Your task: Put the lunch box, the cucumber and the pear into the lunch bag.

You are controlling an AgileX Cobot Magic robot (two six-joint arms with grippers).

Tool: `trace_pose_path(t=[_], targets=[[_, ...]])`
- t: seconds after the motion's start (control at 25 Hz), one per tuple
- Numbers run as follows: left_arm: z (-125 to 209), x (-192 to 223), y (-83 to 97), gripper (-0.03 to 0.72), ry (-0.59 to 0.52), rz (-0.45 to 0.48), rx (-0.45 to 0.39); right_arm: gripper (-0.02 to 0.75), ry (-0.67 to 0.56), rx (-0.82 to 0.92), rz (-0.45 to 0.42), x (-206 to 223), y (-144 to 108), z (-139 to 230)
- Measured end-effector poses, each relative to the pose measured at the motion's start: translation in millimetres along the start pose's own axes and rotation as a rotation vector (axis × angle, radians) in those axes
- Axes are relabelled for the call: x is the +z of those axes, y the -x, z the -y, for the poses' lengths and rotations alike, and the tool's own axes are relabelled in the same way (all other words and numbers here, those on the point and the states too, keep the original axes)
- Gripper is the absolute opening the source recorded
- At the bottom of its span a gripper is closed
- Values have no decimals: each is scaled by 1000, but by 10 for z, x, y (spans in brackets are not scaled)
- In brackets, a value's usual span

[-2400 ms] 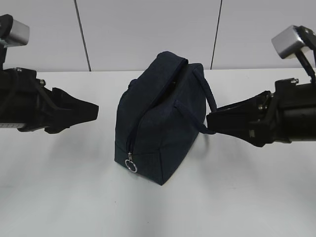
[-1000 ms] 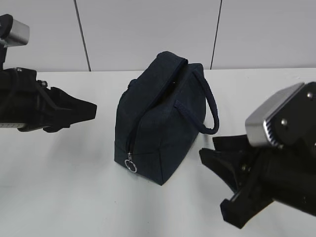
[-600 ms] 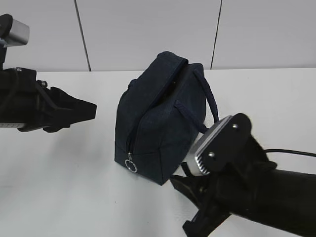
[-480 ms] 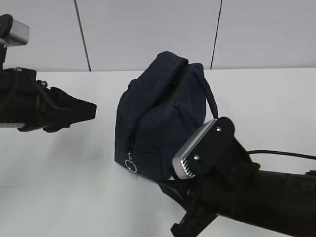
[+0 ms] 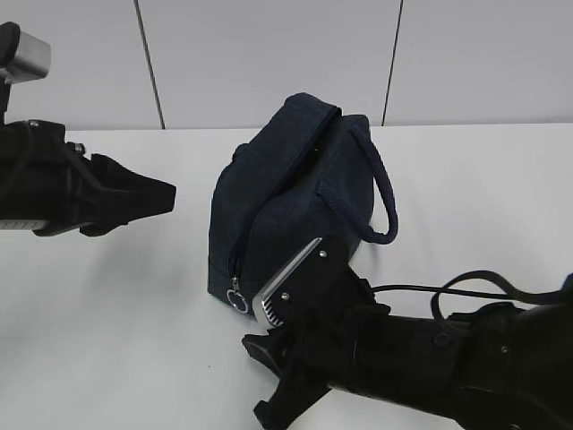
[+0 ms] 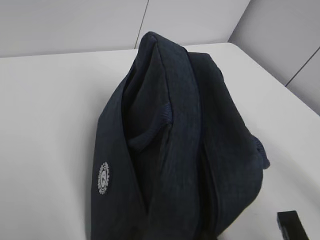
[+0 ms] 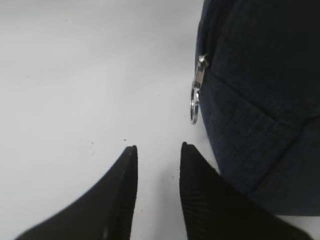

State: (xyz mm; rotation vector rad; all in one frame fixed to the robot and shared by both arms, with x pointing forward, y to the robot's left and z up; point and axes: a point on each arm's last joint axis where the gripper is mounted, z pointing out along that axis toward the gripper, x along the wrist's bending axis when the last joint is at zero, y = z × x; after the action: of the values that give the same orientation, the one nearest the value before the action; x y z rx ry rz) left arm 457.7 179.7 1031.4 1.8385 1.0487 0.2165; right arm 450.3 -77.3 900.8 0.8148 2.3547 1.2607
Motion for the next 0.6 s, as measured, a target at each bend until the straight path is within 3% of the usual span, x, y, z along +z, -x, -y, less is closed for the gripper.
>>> trace_pose_path(t=[0.24,0.6], targets=[[-23,0,6,229,26,6,-53,240,1,55,61,161,65,21],[-29,0,6,229,32,6,-65,240,1,60,71,293,78,77]])
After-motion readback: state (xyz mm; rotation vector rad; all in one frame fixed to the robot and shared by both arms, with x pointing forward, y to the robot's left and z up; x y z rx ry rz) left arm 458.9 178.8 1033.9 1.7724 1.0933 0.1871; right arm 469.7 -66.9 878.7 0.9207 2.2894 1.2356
